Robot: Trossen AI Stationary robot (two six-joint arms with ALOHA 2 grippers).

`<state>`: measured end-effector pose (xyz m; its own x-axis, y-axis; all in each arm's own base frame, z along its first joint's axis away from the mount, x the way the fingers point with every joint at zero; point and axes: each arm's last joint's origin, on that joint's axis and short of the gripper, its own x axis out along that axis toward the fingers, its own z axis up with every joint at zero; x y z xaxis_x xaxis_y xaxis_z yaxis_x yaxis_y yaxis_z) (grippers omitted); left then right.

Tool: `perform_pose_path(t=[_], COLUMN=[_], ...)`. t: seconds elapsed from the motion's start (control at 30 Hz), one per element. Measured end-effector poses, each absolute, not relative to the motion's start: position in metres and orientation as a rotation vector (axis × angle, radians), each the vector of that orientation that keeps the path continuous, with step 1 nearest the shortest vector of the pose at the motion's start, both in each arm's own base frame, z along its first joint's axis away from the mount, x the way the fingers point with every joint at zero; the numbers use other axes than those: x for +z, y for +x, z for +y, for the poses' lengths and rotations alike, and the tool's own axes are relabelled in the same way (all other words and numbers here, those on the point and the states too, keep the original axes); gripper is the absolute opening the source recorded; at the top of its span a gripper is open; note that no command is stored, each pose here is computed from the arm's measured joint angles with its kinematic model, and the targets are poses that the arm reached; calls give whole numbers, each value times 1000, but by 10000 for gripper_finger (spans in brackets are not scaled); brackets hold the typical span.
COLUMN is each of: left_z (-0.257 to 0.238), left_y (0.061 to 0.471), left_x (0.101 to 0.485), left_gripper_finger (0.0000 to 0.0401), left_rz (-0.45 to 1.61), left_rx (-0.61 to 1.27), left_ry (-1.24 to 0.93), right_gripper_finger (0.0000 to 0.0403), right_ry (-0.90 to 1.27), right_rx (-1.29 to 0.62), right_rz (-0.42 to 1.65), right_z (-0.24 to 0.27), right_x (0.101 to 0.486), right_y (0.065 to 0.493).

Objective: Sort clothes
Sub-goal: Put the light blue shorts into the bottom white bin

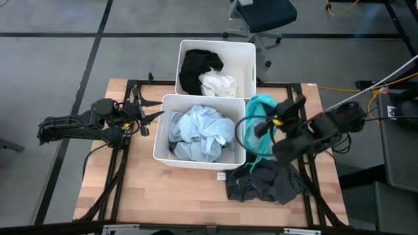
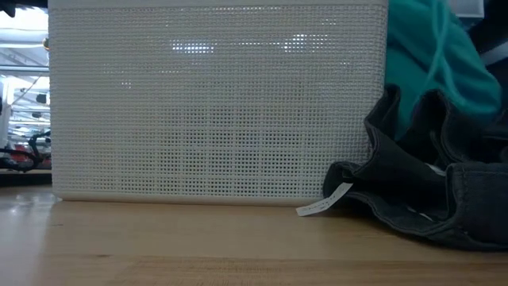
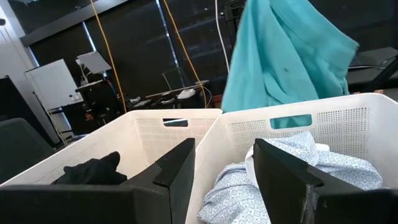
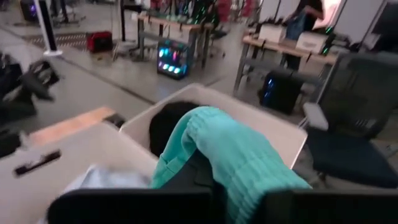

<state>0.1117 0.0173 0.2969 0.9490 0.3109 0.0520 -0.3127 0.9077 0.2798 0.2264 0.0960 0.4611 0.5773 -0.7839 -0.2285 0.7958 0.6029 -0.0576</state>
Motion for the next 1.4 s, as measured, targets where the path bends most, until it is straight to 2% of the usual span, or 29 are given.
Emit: perform_pose_path(t=[0.4, 0.67, 0.87, 1.2, 1.4], left_z=[17, 17, 17, 17, 17], left_y=[112, 112, 112, 112, 112], left_x=[297, 297, 297, 297, 297], left_gripper_finger=[150, 150, 150, 150, 150], left_rz=[-8, -8, -9, -11, -10], left_rx=[322, 323, 323, 323, 323], left_ry=[292, 293, 292, 293, 294], right_gripper_finger=[14, 15, 16, 16, 16], right_ry=[-22, -59, -68, -90, -133], right_rx=[-969, -789, -627, -403, -365], right_rz=[133, -37, -207, -290, -112], right_z=[69, 51, 42, 25, 31], right_x=[516, 556, 572, 557, 515], right_y=[251, 273, 282, 328, 375])
